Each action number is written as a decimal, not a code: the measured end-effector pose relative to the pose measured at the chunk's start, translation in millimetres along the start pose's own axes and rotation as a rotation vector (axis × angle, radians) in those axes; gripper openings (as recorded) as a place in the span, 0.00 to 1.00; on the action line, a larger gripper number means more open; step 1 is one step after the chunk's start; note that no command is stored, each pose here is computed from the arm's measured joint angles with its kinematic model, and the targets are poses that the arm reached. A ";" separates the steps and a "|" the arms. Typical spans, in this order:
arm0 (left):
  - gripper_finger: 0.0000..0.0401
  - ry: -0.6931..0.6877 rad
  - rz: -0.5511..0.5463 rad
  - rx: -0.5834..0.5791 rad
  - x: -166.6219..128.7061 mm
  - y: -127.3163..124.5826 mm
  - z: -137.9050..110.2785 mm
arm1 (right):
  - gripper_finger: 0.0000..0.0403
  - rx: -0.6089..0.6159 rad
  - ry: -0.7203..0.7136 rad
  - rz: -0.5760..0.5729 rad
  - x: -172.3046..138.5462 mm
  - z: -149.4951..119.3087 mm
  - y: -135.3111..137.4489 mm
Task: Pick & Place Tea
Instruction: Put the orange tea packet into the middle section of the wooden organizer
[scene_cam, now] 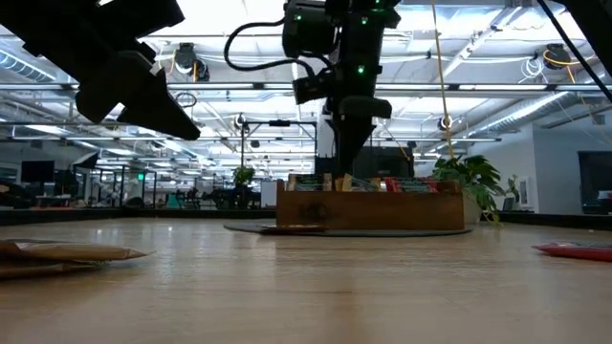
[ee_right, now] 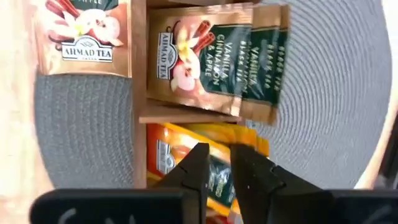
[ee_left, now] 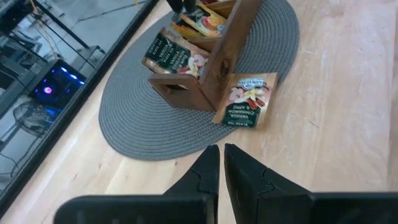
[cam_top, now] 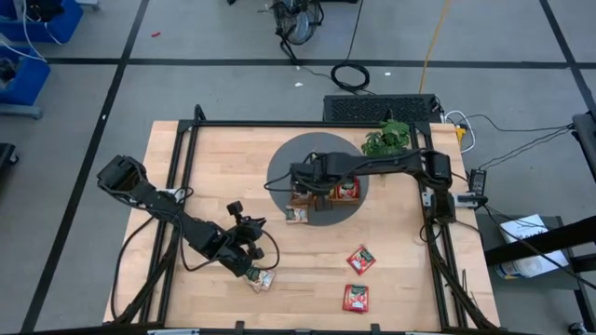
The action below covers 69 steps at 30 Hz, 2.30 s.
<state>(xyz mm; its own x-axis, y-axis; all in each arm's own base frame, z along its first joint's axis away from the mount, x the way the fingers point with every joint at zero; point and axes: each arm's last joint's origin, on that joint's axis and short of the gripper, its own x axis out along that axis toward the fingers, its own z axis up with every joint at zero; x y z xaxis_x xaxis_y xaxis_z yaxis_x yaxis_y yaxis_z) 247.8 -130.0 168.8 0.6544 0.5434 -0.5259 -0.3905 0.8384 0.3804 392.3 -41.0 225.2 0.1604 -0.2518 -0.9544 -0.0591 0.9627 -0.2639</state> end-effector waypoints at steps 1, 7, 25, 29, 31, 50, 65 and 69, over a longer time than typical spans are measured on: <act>0.08 0.001 -0.001 -0.001 0.0 0.0 0.0 | 0.11 0.021 0.000 -0.007 -4.0 -1.7 -0.9; 0.08 -0.003 -0.012 -0.005 -2.6 -1.9 -1.0 | 0.04 -0.004 -0.001 0.076 -11.1 -9.4 1.7; 0.08 -0.004 -0.016 0.007 -4.0 -2.8 -1.5 | 0.24 -0.064 0.011 0.098 17.9 -24.7 -28.9; 0.08 -0.005 -0.016 0.008 -4.0 -2.8 -1.5 | 0.27 -0.065 -0.027 0.105 18.9 -21.3 -26.4; 0.08 -0.004 -0.016 0.008 -4.0 -2.8 -1.5 | 0.28 -0.070 -0.048 0.139 21.3 -21.0 -23.9; 0.08 -0.005 -0.016 0.009 -4.0 -2.8 -1.5 | 0.01 -0.136 0.030 0.044 28.2 -27.0 -10.2; 0.08 -0.001 -0.004 0.008 -0.6 -0.5 -0.2 | 0.00 -0.203 0.097 0.062 6.9 -10.4 4.4; 0.08 -0.001 -0.004 0.008 -0.6 -0.5 -0.2 | 0.00 -0.216 0.096 0.062 14.0 -7.5 5.6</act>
<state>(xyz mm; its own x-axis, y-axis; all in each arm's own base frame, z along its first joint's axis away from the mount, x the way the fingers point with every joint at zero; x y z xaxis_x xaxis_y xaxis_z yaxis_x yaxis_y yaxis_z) 247.6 -130.8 168.7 0.6565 0.5400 -0.5268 -0.3827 0.8402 0.3843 386.8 -39.9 209.3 0.0564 -0.2104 -0.9760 -0.2767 0.9359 -0.2178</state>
